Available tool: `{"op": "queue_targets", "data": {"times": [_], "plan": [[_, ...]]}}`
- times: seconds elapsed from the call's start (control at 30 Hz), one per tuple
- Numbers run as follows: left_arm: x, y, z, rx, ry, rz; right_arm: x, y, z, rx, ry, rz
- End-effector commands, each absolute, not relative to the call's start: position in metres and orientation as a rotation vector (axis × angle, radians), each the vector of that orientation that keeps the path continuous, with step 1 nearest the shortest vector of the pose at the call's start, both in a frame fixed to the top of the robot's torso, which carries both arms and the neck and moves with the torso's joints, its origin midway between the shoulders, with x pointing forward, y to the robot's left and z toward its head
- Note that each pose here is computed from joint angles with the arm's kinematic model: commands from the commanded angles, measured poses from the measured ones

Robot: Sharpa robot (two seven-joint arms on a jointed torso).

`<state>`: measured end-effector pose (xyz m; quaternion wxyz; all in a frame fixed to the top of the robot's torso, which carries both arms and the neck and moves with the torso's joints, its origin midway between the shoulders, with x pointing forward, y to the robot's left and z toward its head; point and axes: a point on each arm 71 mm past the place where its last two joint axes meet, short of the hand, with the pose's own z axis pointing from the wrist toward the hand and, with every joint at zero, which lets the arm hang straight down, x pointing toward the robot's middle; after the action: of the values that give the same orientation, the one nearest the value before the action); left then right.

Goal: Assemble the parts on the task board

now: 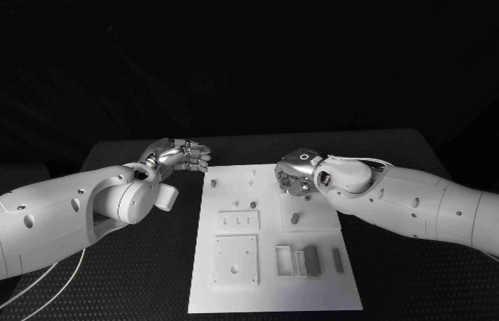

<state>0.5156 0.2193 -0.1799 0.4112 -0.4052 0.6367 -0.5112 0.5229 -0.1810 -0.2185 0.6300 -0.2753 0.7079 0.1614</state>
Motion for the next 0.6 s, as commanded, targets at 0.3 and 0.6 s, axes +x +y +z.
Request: {"op": "queue_targets", "data": {"times": [0.3, 0.6], "plan": [[0.515, 0.217, -0.178, -1.005, 1.604, -1.304, 0.523, -0.157, -0.194, -0.610, 1.437, 0.319], [0.516, 0.215, -0.177, -1.003, 1.605, -1.306, 0.526, -0.129, -0.191, -0.669, 1.369, 0.303]]}}
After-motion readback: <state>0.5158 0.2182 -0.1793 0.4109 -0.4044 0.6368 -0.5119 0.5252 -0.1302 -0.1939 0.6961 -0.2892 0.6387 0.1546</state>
